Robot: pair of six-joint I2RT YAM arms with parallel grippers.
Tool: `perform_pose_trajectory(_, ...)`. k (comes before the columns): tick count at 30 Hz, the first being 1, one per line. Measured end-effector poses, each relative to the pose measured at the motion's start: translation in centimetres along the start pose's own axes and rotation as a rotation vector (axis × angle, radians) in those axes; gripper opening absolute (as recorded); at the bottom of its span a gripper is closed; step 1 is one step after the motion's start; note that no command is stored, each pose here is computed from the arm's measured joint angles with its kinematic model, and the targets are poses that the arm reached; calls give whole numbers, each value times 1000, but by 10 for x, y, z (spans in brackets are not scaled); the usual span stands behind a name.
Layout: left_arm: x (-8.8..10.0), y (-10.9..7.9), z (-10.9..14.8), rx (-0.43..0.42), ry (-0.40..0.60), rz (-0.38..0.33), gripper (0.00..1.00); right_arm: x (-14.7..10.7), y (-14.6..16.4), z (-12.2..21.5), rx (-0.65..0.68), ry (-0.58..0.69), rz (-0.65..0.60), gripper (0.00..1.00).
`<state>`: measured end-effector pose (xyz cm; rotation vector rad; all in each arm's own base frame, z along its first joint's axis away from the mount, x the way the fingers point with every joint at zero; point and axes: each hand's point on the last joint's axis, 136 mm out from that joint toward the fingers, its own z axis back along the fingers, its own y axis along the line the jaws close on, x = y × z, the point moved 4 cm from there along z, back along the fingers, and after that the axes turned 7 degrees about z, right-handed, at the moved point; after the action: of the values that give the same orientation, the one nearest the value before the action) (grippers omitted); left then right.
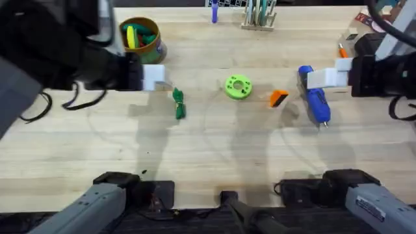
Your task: Pick up the gripper from the table and insert it into the empty holder that is missing its gripper. Then pick up a screw, insert it into the mounting hole, and use the screwdriver to tighten it. Finally, clean up the table by picking up the vegetable and placing it into the bucket.
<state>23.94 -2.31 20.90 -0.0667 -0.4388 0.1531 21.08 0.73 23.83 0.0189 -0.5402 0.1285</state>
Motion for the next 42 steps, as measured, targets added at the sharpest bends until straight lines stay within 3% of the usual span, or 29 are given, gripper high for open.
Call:
perform_pose_trajectory(5,-12,-33,-22,-17,114,34,985,0,0,0,0,-1,0,980)
perform_pose_trajectory(10,-31,-63,-54,23,242,-22,986,0,0,0,-1,-2,0,980)
perform_pose_trajectory(13,-40,-72,-73,55,302,-17,986,0,0,0,0,-1,0,980)
perform_pose_trajectory(19,-43,-71,-105,122,359,55,986,0,0,0,0,-1,0,980)
perform_pose_trajectory(27,-45,-70,-138,142,400,36,986,0,0,0,0,-1,0,980)
perform_pose_trajectory(34,-35,-61,-142,123,399,85,986,0,0,0,0,-1,0,980)
perform_pose_trajectory(42,-36,-58,-141,125,406,77,970,0,0,0,0,-1,0,980)
